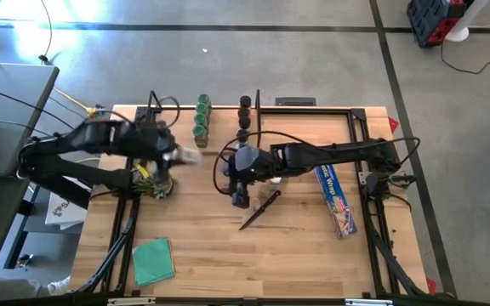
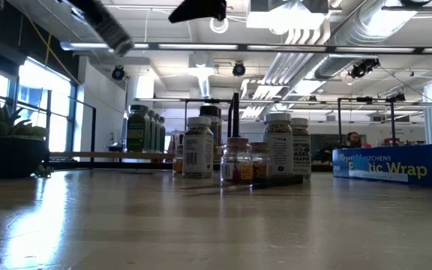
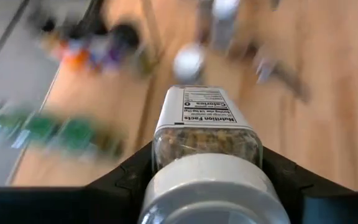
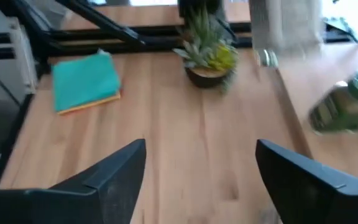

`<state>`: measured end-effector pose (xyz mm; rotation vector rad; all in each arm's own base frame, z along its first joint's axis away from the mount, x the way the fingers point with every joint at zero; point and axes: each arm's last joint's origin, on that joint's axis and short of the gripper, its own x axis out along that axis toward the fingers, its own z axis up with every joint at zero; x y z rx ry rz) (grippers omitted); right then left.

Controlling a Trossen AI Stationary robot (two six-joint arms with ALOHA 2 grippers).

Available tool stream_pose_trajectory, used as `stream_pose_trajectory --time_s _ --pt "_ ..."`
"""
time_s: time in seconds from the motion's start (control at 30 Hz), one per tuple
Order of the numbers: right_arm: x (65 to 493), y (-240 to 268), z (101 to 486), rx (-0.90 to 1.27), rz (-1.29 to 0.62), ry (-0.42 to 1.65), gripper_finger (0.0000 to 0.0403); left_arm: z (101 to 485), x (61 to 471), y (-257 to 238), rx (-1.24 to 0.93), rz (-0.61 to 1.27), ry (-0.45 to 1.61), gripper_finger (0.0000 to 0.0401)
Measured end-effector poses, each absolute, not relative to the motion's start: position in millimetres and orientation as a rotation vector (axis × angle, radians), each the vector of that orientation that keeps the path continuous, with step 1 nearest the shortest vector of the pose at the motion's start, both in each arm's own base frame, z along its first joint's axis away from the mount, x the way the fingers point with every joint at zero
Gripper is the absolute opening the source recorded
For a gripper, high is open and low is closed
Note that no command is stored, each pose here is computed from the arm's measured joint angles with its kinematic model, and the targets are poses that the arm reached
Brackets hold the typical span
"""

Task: Shelf spices
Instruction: Put the white lid seasoning bottle on the shelf

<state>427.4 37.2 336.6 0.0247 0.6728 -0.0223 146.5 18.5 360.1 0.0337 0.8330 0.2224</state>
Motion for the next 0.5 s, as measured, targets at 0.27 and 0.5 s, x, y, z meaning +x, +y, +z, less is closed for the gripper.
stream_pose_trajectory --time_s 0.27,0.5 --pt "418 52 337 0.017 -0.059 0.721 0.0304 376 136 62 0.066 0.340 1.141 0.0187" --pt "412 85 336 0.008 -0.037 0.719 0.0305 351 149 105 0.143 0.207 1.327 0.0187"
